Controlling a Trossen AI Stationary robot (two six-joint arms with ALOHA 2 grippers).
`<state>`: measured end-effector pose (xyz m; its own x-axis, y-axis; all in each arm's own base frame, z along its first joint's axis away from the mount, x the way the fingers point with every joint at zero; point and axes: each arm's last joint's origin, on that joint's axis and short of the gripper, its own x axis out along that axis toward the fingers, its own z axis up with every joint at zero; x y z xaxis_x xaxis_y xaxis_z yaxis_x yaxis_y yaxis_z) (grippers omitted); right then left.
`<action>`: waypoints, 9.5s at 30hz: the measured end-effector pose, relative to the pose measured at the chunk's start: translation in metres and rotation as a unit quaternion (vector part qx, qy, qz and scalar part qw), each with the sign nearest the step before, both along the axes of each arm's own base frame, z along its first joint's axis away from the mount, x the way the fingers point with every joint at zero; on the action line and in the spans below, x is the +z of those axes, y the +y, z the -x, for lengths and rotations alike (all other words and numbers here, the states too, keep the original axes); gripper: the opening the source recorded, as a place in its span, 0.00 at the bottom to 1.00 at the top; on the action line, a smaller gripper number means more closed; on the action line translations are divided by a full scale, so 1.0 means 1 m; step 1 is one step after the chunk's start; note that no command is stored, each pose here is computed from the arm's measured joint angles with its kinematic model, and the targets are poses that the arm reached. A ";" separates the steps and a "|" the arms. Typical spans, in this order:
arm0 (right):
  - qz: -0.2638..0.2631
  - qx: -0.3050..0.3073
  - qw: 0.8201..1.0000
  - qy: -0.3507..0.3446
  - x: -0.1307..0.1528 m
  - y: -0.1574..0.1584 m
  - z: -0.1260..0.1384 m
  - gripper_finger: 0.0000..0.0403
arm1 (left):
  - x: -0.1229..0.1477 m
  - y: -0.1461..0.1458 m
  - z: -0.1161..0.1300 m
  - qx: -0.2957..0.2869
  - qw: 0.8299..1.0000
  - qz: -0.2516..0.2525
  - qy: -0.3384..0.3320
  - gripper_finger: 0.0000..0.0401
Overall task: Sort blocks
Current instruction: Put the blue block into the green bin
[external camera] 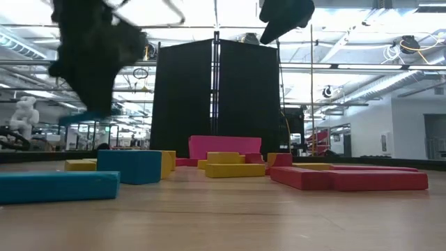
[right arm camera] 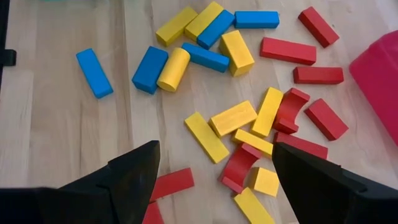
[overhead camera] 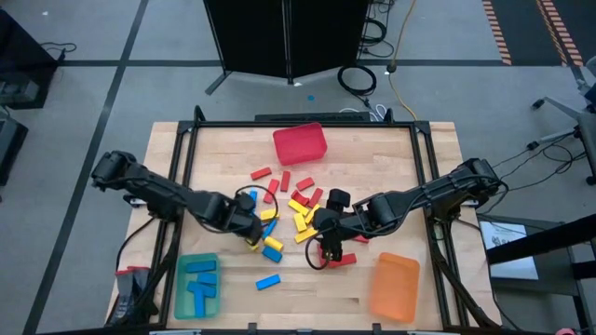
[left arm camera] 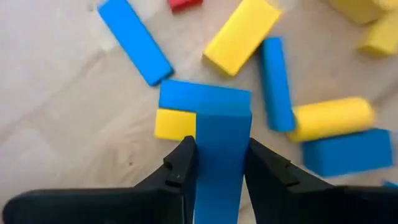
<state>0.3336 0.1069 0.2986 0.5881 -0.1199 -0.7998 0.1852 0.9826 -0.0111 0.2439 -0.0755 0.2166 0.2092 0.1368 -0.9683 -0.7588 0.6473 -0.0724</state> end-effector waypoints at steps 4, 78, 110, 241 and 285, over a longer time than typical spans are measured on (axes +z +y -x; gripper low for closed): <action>0.001 0.000 1.000 0.003 0.000 0.000 0.001 0.76 | 0.040 -0.011 0.005 -0.030 1.000 0.005 -0.010 0.26; 0.006 -0.070 0.990 -0.120 0.087 -0.041 0.076 0.76 | -0.024 0.105 -0.021 0.148 0.987 -0.058 0.030 0.64; -0.018 -0.046 0.992 -0.112 0.085 -0.017 0.085 0.76 | -0.085 0.094 -0.046 0.128 0.987 0.011 0.093 0.30; -0.044 -0.061 0.992 -0.104 0.083 -0.009 0.090 0.76 | -0.005 -0.082 -0.050 -0.252 0.963 0.073 -0.067 0.47; -0.005 -0.034 0.997 -0.069 0.079 -0.011 0.094 0.76 | -0.077 -0.127 -0.065 -0.270 0.957 0.097 -0.043 0.47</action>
